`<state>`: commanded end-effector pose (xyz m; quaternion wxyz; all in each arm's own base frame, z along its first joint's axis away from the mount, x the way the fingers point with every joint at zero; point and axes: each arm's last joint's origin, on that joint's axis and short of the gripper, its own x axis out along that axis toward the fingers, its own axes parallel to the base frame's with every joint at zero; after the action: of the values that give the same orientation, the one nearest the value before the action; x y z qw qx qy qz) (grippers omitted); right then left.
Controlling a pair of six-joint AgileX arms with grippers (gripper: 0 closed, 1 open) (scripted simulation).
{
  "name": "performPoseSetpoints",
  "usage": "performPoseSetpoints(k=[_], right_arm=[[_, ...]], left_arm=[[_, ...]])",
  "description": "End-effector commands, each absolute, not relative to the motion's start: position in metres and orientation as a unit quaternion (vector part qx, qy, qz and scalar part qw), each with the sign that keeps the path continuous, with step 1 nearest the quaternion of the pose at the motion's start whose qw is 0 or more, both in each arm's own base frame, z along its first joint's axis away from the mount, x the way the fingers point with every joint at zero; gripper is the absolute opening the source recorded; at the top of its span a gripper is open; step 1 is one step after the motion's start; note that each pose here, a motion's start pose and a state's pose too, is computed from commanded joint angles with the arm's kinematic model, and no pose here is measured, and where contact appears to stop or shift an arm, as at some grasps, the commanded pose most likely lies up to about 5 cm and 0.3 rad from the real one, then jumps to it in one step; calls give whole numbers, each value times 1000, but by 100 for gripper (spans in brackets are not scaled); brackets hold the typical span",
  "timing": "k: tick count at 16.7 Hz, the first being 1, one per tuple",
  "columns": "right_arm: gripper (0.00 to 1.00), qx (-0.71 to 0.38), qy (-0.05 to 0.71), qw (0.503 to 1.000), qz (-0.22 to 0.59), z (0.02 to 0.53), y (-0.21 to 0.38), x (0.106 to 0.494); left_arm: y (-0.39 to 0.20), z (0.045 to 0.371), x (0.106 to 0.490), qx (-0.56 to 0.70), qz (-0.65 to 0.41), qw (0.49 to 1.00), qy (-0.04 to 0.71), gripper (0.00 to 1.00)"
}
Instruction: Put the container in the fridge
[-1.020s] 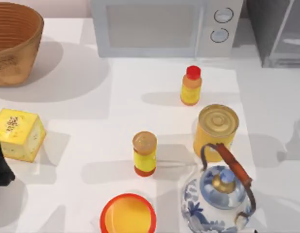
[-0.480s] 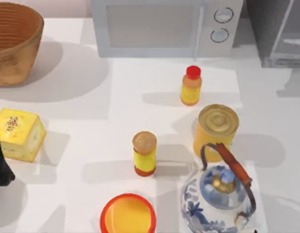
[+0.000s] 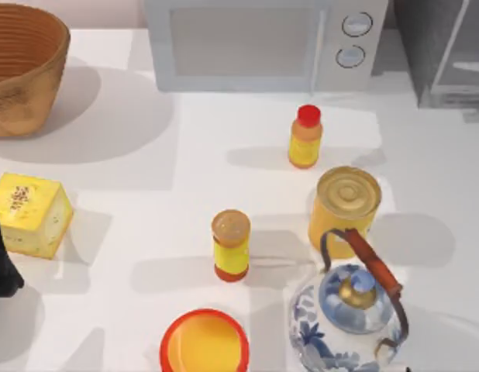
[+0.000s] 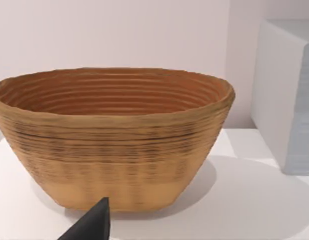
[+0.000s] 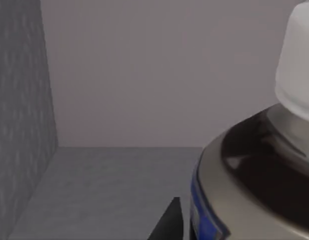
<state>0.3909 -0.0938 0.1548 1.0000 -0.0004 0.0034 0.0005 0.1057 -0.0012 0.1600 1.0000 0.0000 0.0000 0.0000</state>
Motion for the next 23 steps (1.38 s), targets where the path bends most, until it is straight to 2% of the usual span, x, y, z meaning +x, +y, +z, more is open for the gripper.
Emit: performPoseSetpoints(k=[4, 12, 23], right_arm=[[1, 0, 3, 1000, 0, 131, -104, 405], [1, 2, 6, 1000, 2, 128, -103, 412], [1, 2, 6, 1000, 2, 128, -104, 498]], left_arm=[[-1, 160, 106, 0, 0, 1000, 0, 100], [-1, 160, 106, 0, 0, 1000, 0, 100], [-1, 160, 106, 0, 0, 1000, 0, 100]])
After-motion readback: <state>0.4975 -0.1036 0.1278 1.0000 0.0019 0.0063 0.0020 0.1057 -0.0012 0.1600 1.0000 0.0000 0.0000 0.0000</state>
